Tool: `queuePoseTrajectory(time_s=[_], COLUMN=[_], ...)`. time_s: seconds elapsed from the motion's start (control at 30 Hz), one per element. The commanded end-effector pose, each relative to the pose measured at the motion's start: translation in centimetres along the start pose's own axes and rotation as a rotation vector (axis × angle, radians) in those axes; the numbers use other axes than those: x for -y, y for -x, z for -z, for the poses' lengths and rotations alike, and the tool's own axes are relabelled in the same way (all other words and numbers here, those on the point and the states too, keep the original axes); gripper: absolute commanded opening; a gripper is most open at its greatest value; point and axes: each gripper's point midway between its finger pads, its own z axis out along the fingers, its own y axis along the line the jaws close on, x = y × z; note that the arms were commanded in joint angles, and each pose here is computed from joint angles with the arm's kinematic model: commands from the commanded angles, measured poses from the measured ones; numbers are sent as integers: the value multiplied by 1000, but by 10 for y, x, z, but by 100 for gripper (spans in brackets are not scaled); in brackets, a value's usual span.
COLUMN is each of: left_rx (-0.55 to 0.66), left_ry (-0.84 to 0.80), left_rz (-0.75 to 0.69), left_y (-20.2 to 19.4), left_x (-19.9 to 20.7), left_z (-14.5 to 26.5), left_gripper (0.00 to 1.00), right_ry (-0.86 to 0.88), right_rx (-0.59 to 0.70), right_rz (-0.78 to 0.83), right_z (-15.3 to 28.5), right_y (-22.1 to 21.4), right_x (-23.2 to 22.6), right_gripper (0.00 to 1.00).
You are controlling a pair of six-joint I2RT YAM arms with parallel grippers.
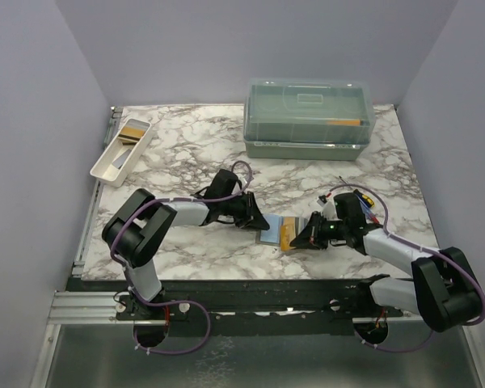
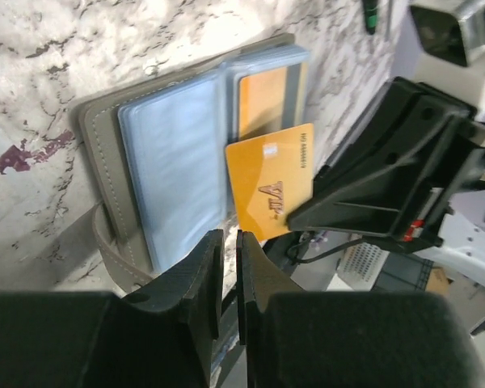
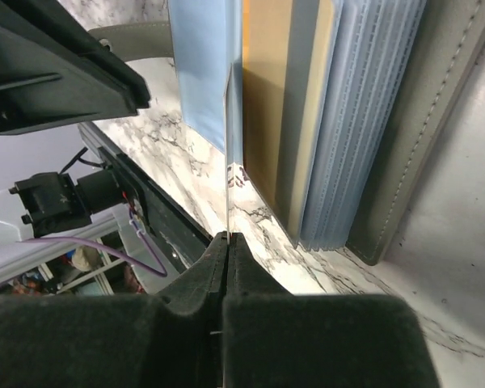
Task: Put the credit cards into the card holder
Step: Insert the credit card into the card holder.
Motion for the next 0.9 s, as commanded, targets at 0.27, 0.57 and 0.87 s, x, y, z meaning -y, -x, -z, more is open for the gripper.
queuePoseTrajectory(time_s=[0.27,0.57,0.87], left_rx=[17,12,2], left_ry=[265,342,345], left_rz=[-7,-1,0], left_y=[-1,-8,-13], left_x=[-52,-74,-73], left_z=[-7,-8,-10], left_gripper=[4,0,0], right_ry=[-22,3,-10], right_rx=[-74,-32,21], right_rz=[13,38,40], right_z=[-7,-18,-30], right_y=[-1,19,40], right_x=[8,4,9], right_gripper=[0,0,0])
